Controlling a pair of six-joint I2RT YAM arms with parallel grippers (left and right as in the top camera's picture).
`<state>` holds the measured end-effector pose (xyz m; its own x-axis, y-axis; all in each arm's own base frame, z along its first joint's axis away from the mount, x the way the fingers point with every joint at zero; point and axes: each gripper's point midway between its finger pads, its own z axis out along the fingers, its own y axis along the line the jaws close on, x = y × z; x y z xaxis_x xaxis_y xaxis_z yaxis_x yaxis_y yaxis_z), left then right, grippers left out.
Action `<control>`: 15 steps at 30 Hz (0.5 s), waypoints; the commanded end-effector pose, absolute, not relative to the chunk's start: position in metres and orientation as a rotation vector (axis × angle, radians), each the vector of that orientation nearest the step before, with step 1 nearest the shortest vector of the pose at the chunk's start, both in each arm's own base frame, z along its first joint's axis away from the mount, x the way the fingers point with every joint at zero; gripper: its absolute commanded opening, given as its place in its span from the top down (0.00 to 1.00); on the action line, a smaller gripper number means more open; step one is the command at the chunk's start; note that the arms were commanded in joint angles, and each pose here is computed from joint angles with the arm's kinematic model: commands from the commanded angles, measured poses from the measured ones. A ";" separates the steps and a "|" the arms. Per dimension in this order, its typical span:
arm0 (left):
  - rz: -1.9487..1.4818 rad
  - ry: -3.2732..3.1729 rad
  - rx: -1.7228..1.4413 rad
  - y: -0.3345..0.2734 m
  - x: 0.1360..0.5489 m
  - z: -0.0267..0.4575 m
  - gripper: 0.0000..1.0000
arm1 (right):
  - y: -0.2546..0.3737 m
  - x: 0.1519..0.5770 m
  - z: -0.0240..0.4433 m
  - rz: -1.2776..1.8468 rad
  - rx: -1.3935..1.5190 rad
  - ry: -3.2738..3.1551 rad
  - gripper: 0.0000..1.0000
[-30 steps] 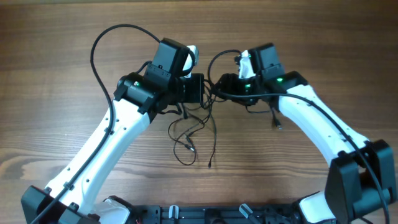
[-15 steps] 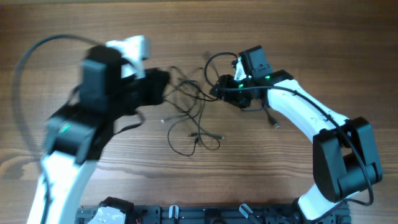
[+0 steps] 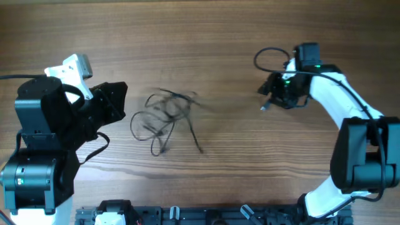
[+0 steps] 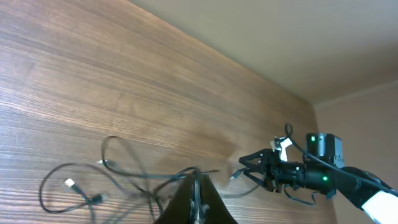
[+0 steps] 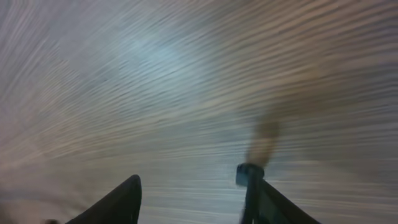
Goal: Untangle cables
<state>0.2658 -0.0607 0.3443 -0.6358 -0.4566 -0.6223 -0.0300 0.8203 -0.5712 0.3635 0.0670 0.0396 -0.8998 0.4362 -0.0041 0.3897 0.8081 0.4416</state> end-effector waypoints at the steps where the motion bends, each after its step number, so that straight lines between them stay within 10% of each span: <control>1: -0.675 2.182 -0.322 -0.062 0.269 0.347 0.96 | 0.027 0.361 0.029 0.518 0.693 2.904 0.40; 9: -0.726 2.245 -0.320 -0.070 0.277 0.334 0.96 | 0.031 0.362 0.046 0.834 0.497 2.846 0.28; 15: -0.841 2.417 -0.270 -0.102 0.292 0.297 0.57 | 0.041 0.368 0.050 0.868 0.436 2.821 0.22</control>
<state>0.2843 -0.0761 0.3142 -0.7444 -0.4220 -0.5175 -0.0408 0.8023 -0.5956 0.3628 0.0273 0.0466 -0.9250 0.3774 -0.0450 0.3011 0.7999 0.5191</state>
